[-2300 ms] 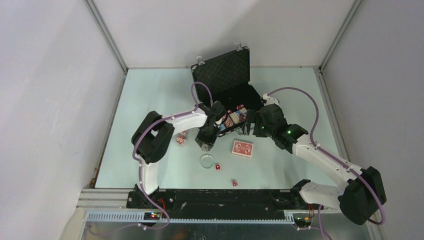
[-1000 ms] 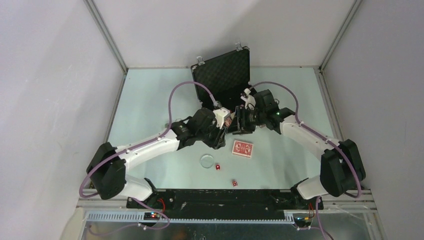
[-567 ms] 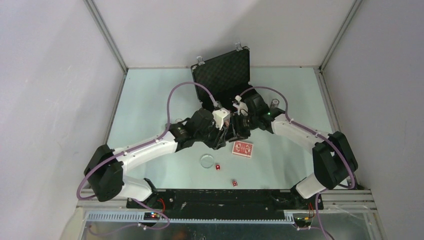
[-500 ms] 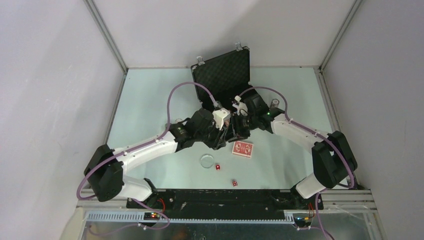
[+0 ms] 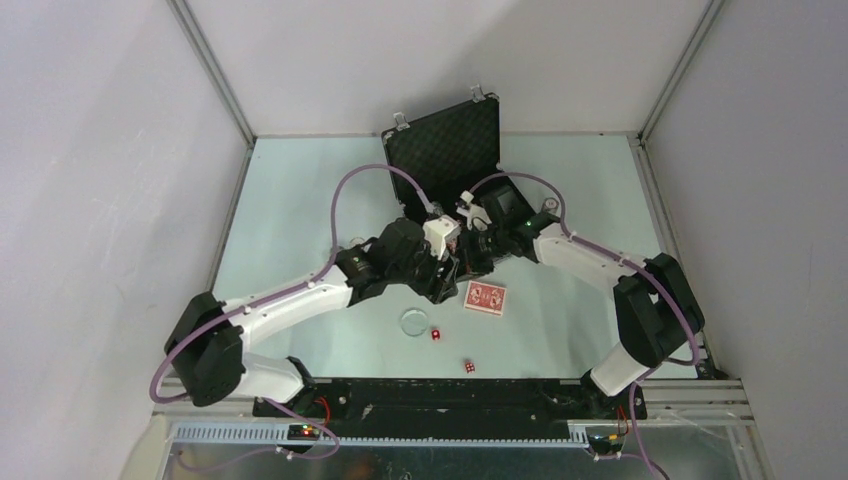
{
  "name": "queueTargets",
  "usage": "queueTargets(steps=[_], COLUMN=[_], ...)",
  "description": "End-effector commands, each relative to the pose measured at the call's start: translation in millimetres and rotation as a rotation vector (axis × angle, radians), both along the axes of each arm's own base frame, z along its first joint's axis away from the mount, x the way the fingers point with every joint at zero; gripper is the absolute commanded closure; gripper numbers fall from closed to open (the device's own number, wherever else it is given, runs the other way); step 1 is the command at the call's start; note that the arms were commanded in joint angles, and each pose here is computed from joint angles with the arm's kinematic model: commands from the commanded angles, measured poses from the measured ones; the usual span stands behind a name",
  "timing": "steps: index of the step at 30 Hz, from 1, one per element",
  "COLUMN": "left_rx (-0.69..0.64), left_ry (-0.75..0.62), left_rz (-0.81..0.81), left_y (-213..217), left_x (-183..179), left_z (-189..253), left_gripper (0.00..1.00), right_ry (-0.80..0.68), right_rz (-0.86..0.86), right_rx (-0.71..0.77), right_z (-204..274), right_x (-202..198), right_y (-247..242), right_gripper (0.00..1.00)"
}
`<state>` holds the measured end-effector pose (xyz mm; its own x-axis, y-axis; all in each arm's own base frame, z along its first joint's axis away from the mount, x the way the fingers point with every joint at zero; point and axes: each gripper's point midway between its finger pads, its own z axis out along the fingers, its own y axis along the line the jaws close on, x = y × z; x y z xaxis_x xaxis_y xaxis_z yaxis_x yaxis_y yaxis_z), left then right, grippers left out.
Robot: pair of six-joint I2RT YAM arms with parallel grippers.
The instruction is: Pack up texas hold em set
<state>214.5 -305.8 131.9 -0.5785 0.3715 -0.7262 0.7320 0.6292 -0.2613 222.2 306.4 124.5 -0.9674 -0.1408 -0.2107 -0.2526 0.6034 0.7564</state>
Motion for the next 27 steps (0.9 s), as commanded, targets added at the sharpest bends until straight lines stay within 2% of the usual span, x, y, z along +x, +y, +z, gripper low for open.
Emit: queueTargets(steps=[1,5,9,14,19,21,22,23,27], left_rx=[-0.139,-0.238,-0.275,-0.251,-0.276,-0.278,-0.276,-0.268,-0.267], left_ry=[-0.068,-0.100,-0.130,-0.138,-0.179,-0.189,-0.191,-0.191,-0.209], left_rz=[0.059,0.170,0.386,0.632,0.734,0.750,0.757,0.768,0.821], left_y=[-3.2,16.1,60.6,114.7,139.6,144.6,147.2,150.2,164.3], left_x=[9.2,22.2,48.1,65.6,65.4,63.9,62.7,62.5,56.4], left_z=[36.6,57.2,62.7,44.8,49.0,50.2,50.5,48.4,43.7], left_gripper=[0.20,0.11,0.12,0.13,0.13,0.13,0.13,0.13,0.13], right_ry=[-0.191,-0.418,-0.714,-1.064,-1.379,-1.415,-1.448,-1.379,-1.347], right_rz=[-0.020,-0.064,-0.031,0.195,0.369,0.427,0.445,0.498,0.625], right_rx=[-0.100,-0.180,-0.196,-0.174,-0.127,-0.130,-0.095,-0.118,-0.111], right_z=[14.8,25.1,43.2,63.8,83.2,77.1,92.6,67.8,55.1], right_x=[37.1,75.8,111.6,129.3,151.4,160.8,166.1,169.5,187.1], right_y=[-2.5,-15.7,-4.9,14.6,32.9,37.9,45.0,42.1,54.7], right_gripper=[1.00,1.00,1.00,1.00,1.00,1.00,1.00,1.00,1.00])
